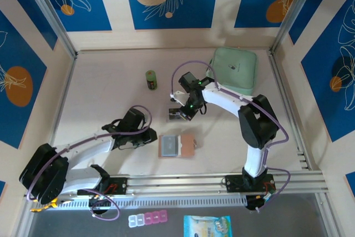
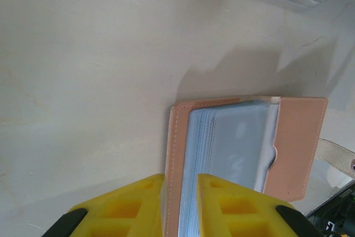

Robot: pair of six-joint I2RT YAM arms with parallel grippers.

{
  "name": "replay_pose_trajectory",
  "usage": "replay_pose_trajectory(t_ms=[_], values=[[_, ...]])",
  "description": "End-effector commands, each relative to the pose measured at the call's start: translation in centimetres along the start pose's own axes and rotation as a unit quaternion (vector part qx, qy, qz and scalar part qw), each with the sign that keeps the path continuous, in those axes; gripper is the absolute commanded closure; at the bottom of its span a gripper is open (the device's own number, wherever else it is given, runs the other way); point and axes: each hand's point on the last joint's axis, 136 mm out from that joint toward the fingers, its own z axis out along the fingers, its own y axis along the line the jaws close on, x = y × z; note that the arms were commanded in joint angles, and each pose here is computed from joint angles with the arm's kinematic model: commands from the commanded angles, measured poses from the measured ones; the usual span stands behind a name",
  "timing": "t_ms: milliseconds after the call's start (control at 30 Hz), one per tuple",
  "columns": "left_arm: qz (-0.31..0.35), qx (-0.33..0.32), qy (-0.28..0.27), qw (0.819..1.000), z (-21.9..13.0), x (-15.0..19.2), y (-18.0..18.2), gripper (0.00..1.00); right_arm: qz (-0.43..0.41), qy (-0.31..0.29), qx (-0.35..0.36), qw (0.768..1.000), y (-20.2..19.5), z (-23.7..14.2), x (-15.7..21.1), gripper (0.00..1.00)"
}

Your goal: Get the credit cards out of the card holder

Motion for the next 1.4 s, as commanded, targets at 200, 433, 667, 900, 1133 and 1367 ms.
replay_pose_trajectory(t_ms=[200,433,667,900,1133,1367], values=[[0.011,0.017,0.025,0.999,1.3,1.0,-1.6,0.8,0.141,-0.062,-0.088,0.984,5.5,-2.4,0.3,0.93],[0.014,0.014,0.043,0.999,2.5,2.2,-1.4,0.83,0.302,-0.057,-0.108,0.945,6.8,-1.5,1.8,0.98],[0.017,-0.012,0.054,0.998,3.0,3.1,-0.3,0.87,0.371,-0.048,-0.097,0.922,8.3,-1.1,3.0,1.0],[0.019,-0.035,0.06,0.997,3.1,3.5,0.8,0.88,0.396,-0.042,-0.125,0.909,10.2,0.1,3.0,0.72],[0.021,-0.041,0.062,0.997,3.2,3.6,1.2,0.89,0.406,-0.028,-0.134,0.904,11.7,1.8,3.0,0.69],[0.018,-0.049,0.066,0.996,3.3,3.9,1.7,0.89,0.414,-0.012,-0.131,0.901,12.4,3.2,3.0,0.69]])
